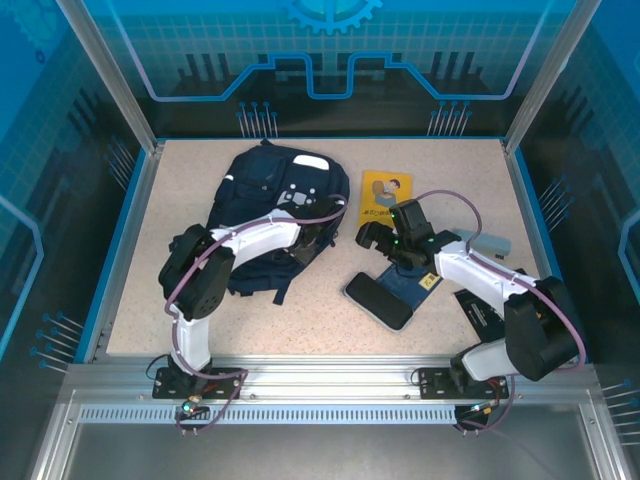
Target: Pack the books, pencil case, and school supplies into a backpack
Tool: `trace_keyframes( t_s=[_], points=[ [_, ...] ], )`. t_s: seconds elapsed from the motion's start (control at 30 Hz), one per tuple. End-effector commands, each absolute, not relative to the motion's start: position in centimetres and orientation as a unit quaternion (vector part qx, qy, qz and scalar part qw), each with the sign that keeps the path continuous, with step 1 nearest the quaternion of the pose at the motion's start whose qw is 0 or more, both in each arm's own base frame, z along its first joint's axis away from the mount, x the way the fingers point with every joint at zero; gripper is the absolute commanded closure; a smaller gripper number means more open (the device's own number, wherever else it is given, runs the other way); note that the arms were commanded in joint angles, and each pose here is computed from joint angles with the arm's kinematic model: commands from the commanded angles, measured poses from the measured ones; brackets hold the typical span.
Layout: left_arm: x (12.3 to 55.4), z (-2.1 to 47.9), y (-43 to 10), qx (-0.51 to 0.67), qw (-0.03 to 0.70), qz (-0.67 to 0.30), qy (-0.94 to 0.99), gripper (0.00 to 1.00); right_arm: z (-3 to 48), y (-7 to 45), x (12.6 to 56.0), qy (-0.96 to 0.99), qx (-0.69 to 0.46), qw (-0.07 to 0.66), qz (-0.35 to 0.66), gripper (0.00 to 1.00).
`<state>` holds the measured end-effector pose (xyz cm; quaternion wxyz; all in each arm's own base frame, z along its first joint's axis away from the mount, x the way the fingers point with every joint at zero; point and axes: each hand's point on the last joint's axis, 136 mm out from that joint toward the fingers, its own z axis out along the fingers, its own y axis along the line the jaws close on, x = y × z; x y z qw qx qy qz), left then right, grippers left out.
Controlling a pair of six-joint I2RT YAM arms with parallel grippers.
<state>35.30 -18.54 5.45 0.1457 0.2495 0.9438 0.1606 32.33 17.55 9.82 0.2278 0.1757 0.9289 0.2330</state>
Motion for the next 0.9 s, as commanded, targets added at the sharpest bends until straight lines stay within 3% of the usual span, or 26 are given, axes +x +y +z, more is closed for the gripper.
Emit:
trace_keyframes(
  t_s=[0.0, 0.2, 0.47, 0.73, 0.87],
  points=[
    [35.9, 5.2, -17.8, 0.261, 0.139, 0.196, 0.935, 0.57, 9.7, 18.2, 32.7, 0.926, 0.180, 0.216, 0.250, 0.01],
    [36.5, 4.9, -17.2, 0.261, 0.139, 0.225, 0.928, 0.59, 9.2, 18.3, 32.6, 0.928, 0.180, 0.211, 0.248, 0.01],
    [37.7, 9.0, -16.7, 0.253, 0.201, 0.244, 0.914, 0.84, 8.9, 18.6, 32.9, 0.936, 0.149, 0.218, 0.233, 0.02],
    [37.8, 19.3, -16.0, 0.207, 0.345, 0.208, 0.891, 0.92, 11.9, 22.6, 35.3, 0.929, -0.034, 0.289, 0.227, 0.15],
    [37.5, 23.0, -15.3, 0.186, 0.392, 0.200, 0.879, 0.94, 13.5, 24.6, 35.5, 0.908, -0.108, 0.311, 0.260, 0.28]
  ],
)
